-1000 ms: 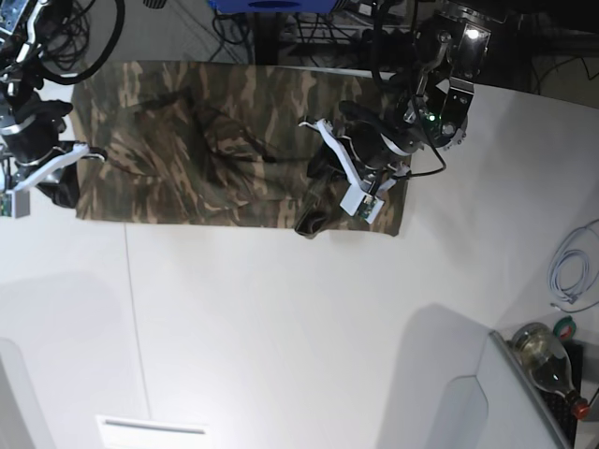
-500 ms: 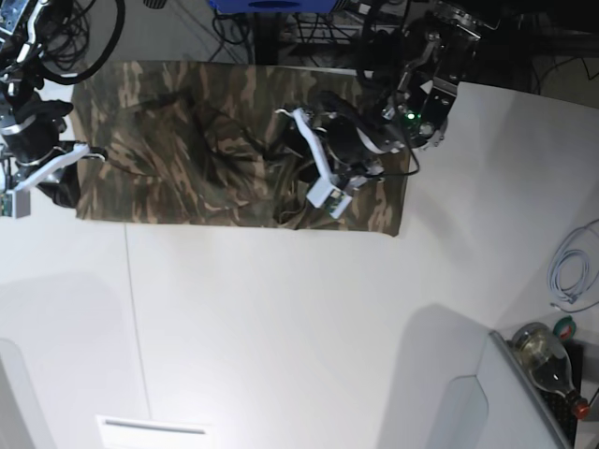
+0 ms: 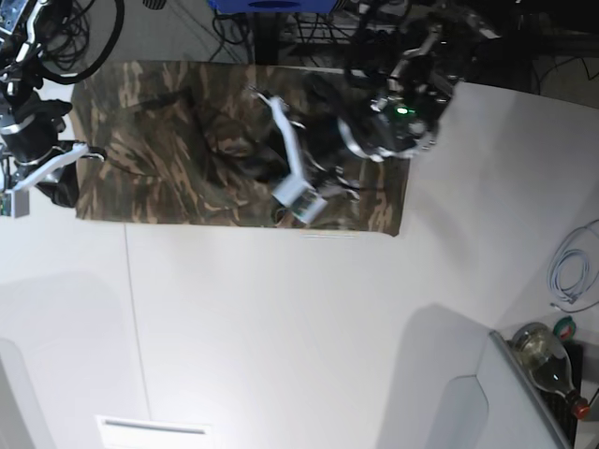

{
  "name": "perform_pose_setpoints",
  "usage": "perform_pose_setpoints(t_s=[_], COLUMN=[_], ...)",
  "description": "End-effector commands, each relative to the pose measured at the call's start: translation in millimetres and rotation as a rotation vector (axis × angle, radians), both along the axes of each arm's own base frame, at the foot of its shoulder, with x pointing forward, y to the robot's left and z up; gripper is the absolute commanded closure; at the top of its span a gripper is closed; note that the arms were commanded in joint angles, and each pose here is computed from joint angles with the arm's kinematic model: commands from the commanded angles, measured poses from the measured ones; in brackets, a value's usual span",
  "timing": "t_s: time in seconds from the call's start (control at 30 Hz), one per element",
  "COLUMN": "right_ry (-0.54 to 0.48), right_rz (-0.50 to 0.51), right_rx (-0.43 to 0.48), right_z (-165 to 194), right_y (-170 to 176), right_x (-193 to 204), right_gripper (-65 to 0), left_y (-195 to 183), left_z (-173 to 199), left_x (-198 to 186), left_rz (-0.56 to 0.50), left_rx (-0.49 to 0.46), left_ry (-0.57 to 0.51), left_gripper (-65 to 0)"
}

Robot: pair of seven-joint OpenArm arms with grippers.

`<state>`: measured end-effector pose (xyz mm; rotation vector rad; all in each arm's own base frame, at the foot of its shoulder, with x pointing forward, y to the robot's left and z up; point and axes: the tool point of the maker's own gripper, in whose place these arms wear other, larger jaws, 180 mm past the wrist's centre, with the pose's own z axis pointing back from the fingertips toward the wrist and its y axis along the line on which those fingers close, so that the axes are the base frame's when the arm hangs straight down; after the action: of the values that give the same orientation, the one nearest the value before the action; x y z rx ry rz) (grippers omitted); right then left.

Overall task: Layout the t-shirt on the table in an organized manner, then fold the t-shirt properly
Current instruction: 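Lower the folded shirt end with the left gripper and release it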

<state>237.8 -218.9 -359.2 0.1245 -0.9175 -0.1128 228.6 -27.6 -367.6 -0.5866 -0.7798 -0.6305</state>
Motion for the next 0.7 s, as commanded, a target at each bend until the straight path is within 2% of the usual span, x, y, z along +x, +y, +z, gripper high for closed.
perform_pose_setpoints(t_s=[0.0,0.1,0.17,0.23,0.4,0.53,0.6,0.67], right_ry=[-0.045,-0.045,-0.045,-0.048,-0.061,-0.072,-0.095,-0.049], right_rz=[0.005,0.006,0.009,0.009,0.007,-0.009,-0.091,-0.157], right_rx=[-0.004,-0.002,0.000,0.000,0.000,-0.011,-0.027,-0.017], right_z=[11,11,10,11,14,18,26,19], right_y=[-1,0,1,1,1,-7,-33,-54], right_x=[5,6,6,7,11,14,15,12], right_gripper=[-1.7,-1.7,-1.7,-1.7,-1.7,-2.3,-3.5,-9.9], left_y=[10,58,72,76,42,35,37,57], left_z=[13,3,-12,-23,-50,-62,-61,-55], left_x=[10,30,29,23,-15,-27,-27,-16], left_rz=[0.036,0.176,0.209,0.194,0.045,0.014,0.019,0.068], left_rx=[-0.020,0.030,0.056,0.079,0.101,0.109,0.106,0.118], left_ry=[-0.043,-0.033,0.003,0.029,0.112,0.152,0.150,0.125], left_gripper=[-0.3,0.0,0.0,0.0,0.0,0.0,0.0,0.0])
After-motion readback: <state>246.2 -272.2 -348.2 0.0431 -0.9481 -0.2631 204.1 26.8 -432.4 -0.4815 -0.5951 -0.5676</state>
